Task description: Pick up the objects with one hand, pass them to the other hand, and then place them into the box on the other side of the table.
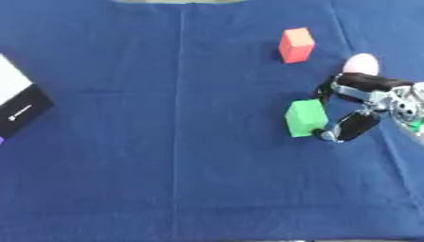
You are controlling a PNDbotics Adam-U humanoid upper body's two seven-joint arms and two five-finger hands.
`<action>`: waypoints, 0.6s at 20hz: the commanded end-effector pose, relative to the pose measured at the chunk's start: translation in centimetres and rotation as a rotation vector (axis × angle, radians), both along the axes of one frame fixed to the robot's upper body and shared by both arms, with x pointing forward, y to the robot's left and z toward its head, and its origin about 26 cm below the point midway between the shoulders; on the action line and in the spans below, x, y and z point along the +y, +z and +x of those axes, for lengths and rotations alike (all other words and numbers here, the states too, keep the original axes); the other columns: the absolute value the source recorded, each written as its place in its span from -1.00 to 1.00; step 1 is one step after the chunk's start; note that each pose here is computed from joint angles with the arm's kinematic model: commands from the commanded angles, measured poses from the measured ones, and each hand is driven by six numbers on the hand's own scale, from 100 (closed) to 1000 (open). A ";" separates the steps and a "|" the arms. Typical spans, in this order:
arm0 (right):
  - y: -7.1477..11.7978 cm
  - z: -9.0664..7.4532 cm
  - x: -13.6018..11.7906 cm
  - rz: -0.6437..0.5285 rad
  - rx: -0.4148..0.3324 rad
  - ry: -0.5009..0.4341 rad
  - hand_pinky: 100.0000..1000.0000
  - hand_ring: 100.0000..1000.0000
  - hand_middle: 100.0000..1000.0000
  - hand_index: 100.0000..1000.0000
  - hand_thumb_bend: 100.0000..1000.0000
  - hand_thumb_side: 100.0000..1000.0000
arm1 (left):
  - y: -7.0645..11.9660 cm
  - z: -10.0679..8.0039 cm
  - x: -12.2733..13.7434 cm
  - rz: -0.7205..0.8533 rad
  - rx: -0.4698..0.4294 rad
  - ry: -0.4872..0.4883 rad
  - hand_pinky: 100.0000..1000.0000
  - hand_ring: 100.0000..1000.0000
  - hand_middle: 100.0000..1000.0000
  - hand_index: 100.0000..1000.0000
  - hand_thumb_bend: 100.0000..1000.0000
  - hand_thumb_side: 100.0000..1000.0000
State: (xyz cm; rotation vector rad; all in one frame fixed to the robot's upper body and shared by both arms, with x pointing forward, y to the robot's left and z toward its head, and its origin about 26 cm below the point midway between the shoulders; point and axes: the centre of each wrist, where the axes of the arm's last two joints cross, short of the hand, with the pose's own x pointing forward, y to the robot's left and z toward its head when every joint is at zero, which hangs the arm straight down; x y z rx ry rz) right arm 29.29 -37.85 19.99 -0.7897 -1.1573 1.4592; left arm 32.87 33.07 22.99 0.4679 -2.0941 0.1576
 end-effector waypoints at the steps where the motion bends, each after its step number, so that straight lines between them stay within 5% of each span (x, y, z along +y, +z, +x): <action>1: 0.6 0.0 -0.4 -0.009 -0.012 -0.010 0.70 0.48 0.06 0.20 -0.54 -0.80 | 1.1 -0.3 0.4 0.014 -0.033 0.011 0.54 0.18 0.31 0.59 -0.52 0.26; 12: 0.8 -0.4 -0.5 0.030 -0.052 -0.029 0.65 0.43 -0.07 0.05 -0.46 -0.92 | 1.1 -0.4 0.5 0.015 -0.031 0.015 0.54 0.18 0.31 0.59 -0.52 0.26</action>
